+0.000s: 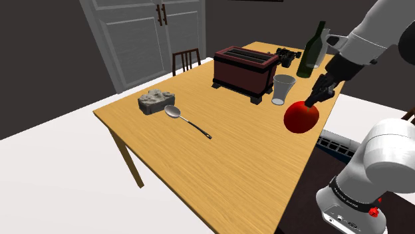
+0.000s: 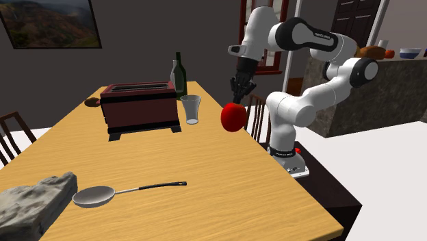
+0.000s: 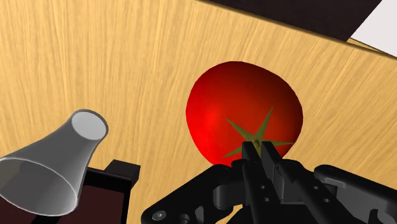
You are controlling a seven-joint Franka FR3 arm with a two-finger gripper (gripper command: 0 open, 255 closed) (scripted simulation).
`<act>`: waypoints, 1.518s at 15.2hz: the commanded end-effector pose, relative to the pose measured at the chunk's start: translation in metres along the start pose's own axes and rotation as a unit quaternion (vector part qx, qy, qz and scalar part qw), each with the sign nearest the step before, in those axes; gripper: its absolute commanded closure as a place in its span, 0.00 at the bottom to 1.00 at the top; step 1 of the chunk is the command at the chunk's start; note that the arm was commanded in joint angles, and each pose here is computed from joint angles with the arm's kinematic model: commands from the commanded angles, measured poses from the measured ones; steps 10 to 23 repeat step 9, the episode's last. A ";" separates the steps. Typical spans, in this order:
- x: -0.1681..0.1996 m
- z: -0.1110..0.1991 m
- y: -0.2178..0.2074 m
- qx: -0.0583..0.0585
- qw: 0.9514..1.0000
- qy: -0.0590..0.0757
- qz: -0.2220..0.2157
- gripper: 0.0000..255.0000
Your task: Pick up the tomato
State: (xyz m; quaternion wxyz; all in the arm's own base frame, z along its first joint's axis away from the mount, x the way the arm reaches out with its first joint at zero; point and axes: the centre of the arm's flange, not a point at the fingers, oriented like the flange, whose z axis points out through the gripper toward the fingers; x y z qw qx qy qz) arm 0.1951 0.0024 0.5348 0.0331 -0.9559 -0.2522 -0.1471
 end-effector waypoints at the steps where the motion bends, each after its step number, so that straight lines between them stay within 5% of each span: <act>1: 0.004 -0.011 0.000 0.000 1.000 0.000 0.000 1.00; 7: 0.013 -0.041 0.000 0.000 1.000 0.000 0.000 1.00; 23: 0.013 -0.042 0.000 0.000 1.000 0.000 0.000 1.00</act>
